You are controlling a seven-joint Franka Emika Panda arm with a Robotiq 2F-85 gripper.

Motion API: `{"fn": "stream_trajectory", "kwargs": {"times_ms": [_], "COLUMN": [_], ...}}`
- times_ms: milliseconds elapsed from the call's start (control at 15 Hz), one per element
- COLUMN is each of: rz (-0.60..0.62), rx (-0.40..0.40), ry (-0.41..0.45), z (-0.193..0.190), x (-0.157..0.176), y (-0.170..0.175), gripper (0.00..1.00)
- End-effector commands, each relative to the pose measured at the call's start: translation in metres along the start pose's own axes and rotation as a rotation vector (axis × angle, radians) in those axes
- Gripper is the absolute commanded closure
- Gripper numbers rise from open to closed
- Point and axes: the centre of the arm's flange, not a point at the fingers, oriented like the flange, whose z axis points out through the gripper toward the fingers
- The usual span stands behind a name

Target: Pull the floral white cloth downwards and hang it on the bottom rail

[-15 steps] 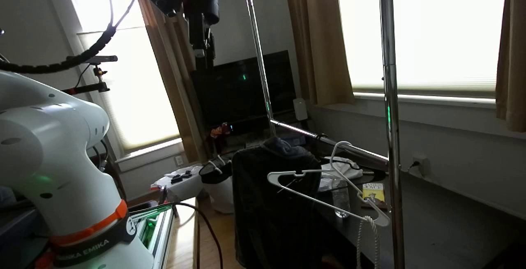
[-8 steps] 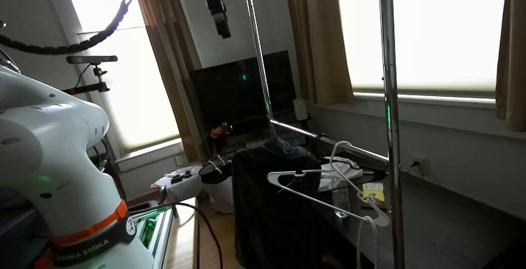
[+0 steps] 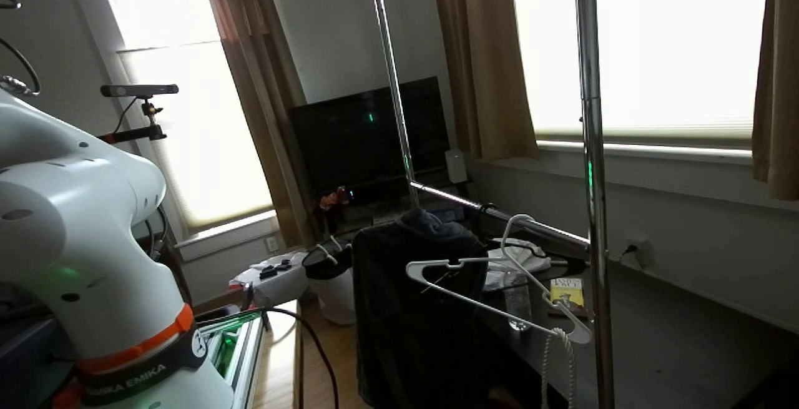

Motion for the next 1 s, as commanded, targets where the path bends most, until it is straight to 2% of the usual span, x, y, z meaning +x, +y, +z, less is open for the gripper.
{"fn": "stream_trajectory", "kwargs": {"times_ms": [0, 67, 200, 600, 933], "rz": [-0.010, -0.016, 0.018, 0.170, 0.174], "rx": [-0.001, -0.002, 0.031, -0.025, 0.002], "ry": [0.014, 0.021, 0.097, 0.424, 0.497], "z": [-0.007, -0.010, -0.023, -0.074, -0.064], "x": [0.001, 0.001, 0.012, 0.037, 0.078], "y": [0.003, 0.003, 0.003, 0.029, 0.019], "gripper": [0.00, 0.00, 0.00, 0.00, 0.00]}}
